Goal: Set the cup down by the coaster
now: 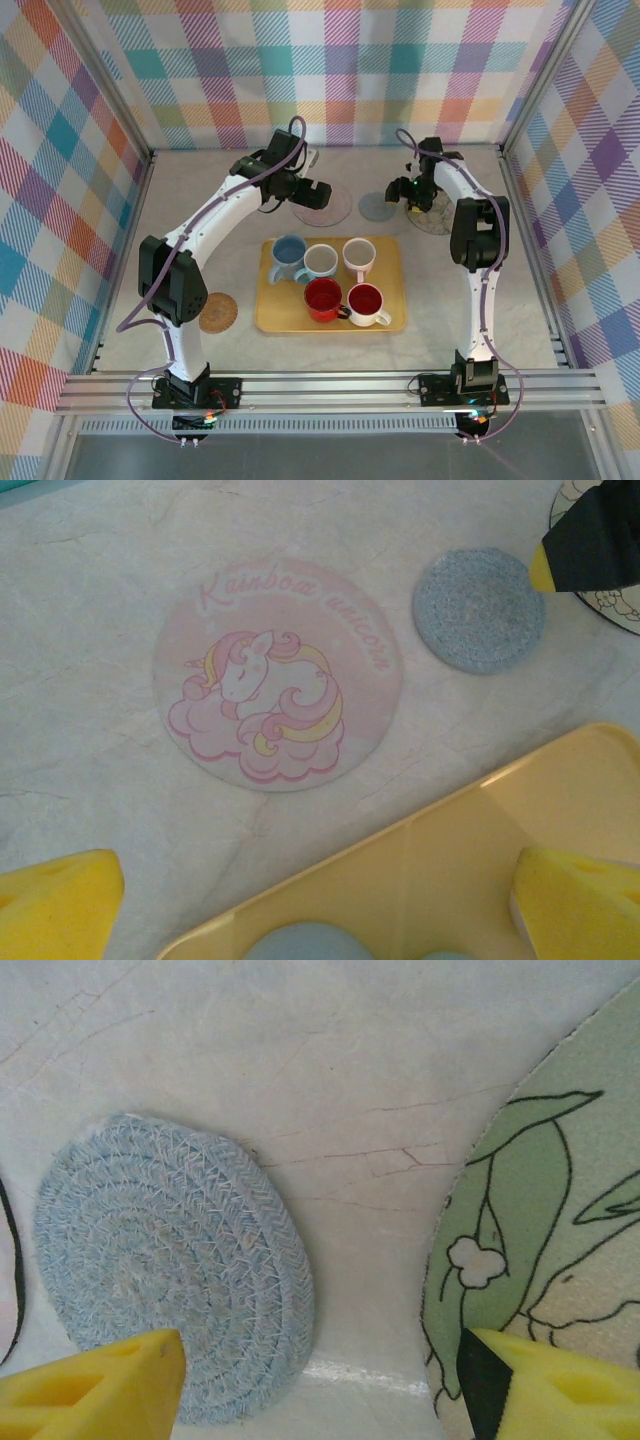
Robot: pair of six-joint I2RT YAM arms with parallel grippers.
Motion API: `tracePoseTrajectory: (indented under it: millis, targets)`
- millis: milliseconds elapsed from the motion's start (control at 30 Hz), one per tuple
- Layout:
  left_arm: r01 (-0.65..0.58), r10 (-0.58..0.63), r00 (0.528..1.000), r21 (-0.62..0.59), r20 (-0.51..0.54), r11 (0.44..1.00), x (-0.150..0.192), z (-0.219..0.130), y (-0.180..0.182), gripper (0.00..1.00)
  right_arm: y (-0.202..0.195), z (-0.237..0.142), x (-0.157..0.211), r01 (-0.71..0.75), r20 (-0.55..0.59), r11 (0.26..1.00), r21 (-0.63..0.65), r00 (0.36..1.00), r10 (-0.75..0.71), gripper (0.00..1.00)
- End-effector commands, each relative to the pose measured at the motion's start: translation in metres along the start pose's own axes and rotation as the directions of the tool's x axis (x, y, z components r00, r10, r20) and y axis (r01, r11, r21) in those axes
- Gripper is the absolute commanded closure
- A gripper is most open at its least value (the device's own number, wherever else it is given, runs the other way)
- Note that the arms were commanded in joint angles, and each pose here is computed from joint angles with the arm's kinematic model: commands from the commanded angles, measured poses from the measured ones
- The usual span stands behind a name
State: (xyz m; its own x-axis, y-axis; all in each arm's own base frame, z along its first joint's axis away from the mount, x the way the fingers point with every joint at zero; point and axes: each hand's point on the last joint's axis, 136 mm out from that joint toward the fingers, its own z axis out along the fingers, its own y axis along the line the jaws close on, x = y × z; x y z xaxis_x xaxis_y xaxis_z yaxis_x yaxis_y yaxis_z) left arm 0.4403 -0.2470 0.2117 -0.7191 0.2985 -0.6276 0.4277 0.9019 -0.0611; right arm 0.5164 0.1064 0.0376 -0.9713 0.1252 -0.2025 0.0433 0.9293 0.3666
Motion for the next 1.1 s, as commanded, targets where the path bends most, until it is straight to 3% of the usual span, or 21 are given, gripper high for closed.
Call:
tracePoseTrajectory:
  millis: [0,300,567,800,1067]
  targets:
    - [0.011,-0.011,1.000,-0.005,0.006,1.000,0.000,-0.015,-0.004,0.00,0.009,-0.001,0.003,0.004,-0.009,0.999,-0.032,1.000,-0.004,0.26]
    - [0.050,-0.049,0.999,-0.026,0.022,0.998,-0.005,-0.023,0.001,0.00,0.035,-0.042,-0.007,0.071,0.088,0.992,-0.107,0.994,-0.062,0.25]
    - [0.235,-0.227,0.970,-0.096,0.089,0.967,-0.012,-0.053,0.038,0.00,0.071,-0.092,-0.002,0.178,0.231,0.954,-0.242,0.965,-0.121,0.16]
    - [0.467,-0.450,0.882,-0.132,0.139,0.875,0.010,-0.080,0.086,0.00,0.109,-0.138,0.021,0.336,0.370,0.885,-0.322,0.905,-0.209,0.01]
    - [0.608,-0.597,0.792,-0.271,0.131,0.746,0.069,-0.097,0.135,0.00,0.149,-0.162,0.063,0.505,0.421,0.801,-0.323,0.834,-0.356,0.01]
